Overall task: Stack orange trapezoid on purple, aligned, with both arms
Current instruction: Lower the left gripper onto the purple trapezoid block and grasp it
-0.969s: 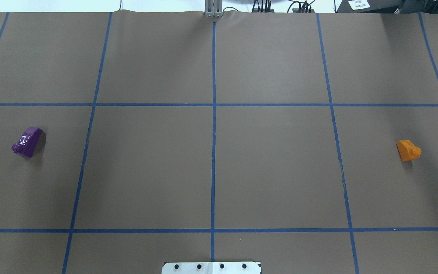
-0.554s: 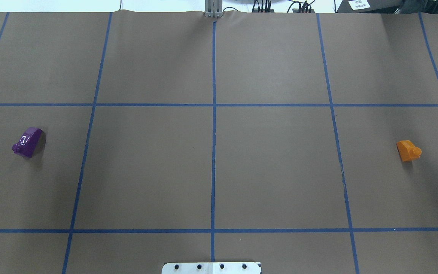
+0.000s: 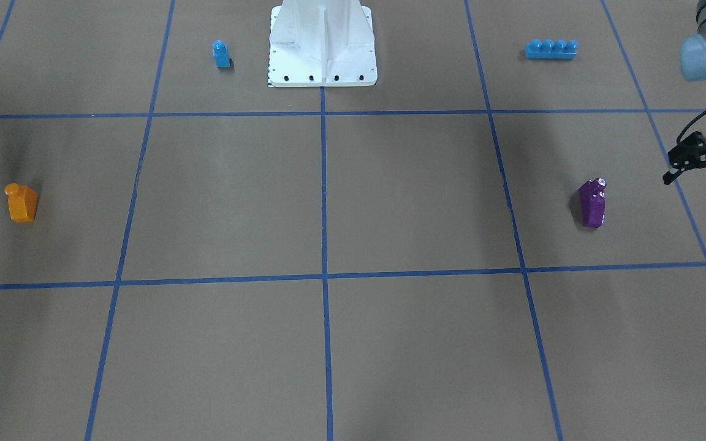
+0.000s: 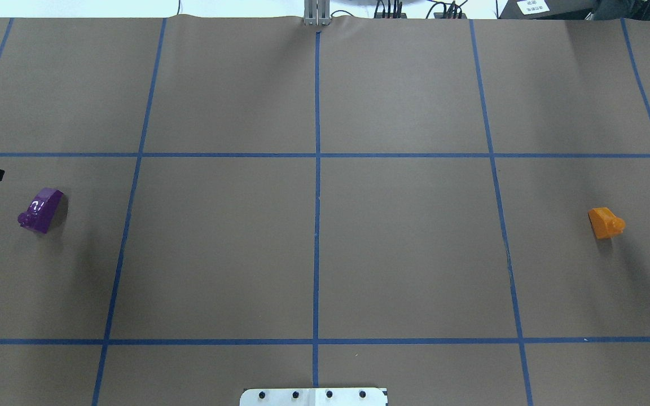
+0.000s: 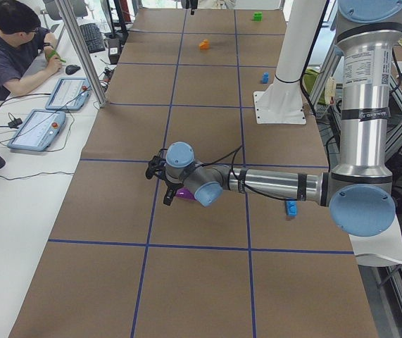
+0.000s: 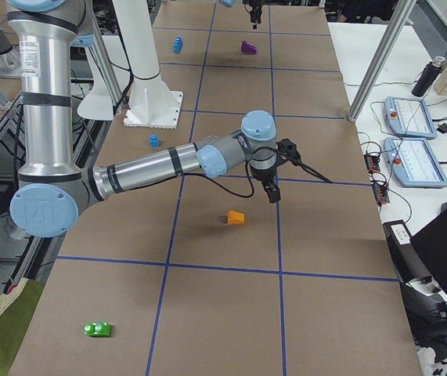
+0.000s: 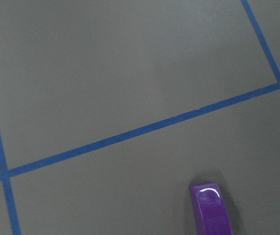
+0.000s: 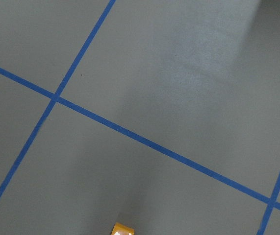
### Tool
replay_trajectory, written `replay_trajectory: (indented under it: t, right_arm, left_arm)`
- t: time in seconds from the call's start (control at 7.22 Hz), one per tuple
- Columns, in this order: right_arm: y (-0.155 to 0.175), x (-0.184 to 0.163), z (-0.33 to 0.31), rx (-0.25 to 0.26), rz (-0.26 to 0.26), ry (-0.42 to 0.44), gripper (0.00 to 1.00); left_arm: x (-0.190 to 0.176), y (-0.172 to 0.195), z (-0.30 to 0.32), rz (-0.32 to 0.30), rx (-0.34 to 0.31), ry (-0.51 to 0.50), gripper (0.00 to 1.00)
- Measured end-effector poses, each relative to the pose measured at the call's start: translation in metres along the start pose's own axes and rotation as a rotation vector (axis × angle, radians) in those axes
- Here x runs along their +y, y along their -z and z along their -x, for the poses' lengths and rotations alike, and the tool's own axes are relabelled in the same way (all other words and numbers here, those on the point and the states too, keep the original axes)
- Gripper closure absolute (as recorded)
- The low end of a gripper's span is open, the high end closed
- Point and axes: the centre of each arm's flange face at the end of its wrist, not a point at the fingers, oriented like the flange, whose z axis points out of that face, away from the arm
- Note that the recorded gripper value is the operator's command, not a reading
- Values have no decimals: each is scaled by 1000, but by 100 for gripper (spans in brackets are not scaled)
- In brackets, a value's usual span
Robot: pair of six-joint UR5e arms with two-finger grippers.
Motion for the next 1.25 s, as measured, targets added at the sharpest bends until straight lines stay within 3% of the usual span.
replay_trajectory:
  t: [0.42,0.69,1.25]
  right_arm:
    - [-3,1,1,-2,5,0,0]
    - [-4,1,0,-2,8,-1,0]
    - [-5,3,-1,0,11,-5,0]
  left_arm:
    - [22,-50,-36,19,-12,44,2]
    - [31,-70,-48,36,-39,38,38]
    - [43,-87,-52,90,-100,52,61]
